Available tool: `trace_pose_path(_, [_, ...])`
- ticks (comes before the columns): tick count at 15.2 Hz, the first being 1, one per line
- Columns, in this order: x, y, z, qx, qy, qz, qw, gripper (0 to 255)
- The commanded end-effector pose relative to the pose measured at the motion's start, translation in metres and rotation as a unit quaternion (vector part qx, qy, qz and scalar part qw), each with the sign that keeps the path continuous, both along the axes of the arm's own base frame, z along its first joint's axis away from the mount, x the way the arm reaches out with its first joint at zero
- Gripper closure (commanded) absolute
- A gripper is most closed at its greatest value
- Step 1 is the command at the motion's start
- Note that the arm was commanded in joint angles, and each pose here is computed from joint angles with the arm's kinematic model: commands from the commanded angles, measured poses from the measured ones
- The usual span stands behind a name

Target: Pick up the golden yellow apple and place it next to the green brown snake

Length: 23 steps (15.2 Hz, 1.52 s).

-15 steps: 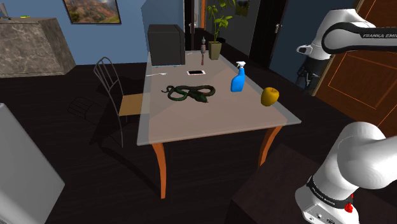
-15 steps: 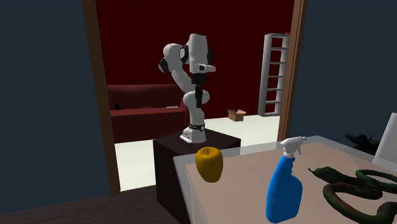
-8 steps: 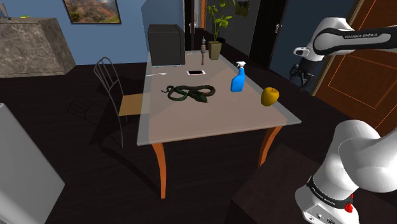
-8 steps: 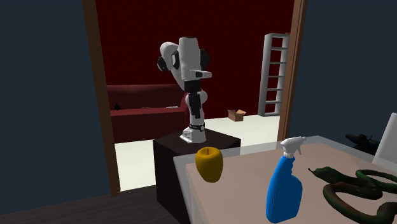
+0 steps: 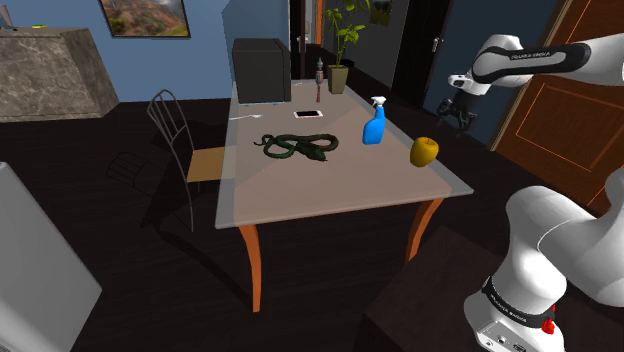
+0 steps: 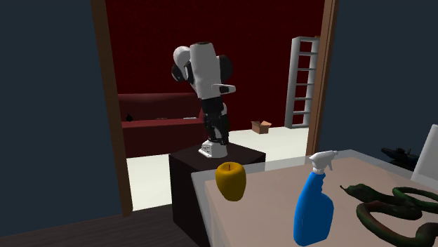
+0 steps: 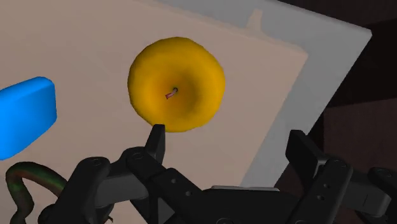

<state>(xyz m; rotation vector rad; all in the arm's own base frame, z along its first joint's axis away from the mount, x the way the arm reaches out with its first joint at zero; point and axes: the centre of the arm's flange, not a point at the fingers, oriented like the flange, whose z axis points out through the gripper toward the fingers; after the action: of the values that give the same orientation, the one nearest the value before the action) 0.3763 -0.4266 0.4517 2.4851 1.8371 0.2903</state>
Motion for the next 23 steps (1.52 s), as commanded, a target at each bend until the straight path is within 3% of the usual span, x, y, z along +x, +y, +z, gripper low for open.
trace_pose_path(1, [0.023, -0.014, -0.009, 0.002, -0.007, 0.041, 0.9991, 0])
trace_pose_path(3, [0.046, -0.027, -0.016, 0.006, -0.015, 0.08, 0.9967, 0])
trace_pose_path(11, [0.054, -0.023, -0.055, 0.006, -0.015, 0.081, 0.9966, 0])
trace_pose_path(19, [0.054, -0.023, -0.055, 0.006, -0.015, 0.081, 0.9966, 0])
trace_pose_path(20, [0.054, -0.023, -0.055, 0.006, -0.015, 0.081, 0.9966, 255])
trace_pose_path(23, [0.054, -0.023, -0.055, 0.006, -0.015, 0.081, 0.9966, 255])
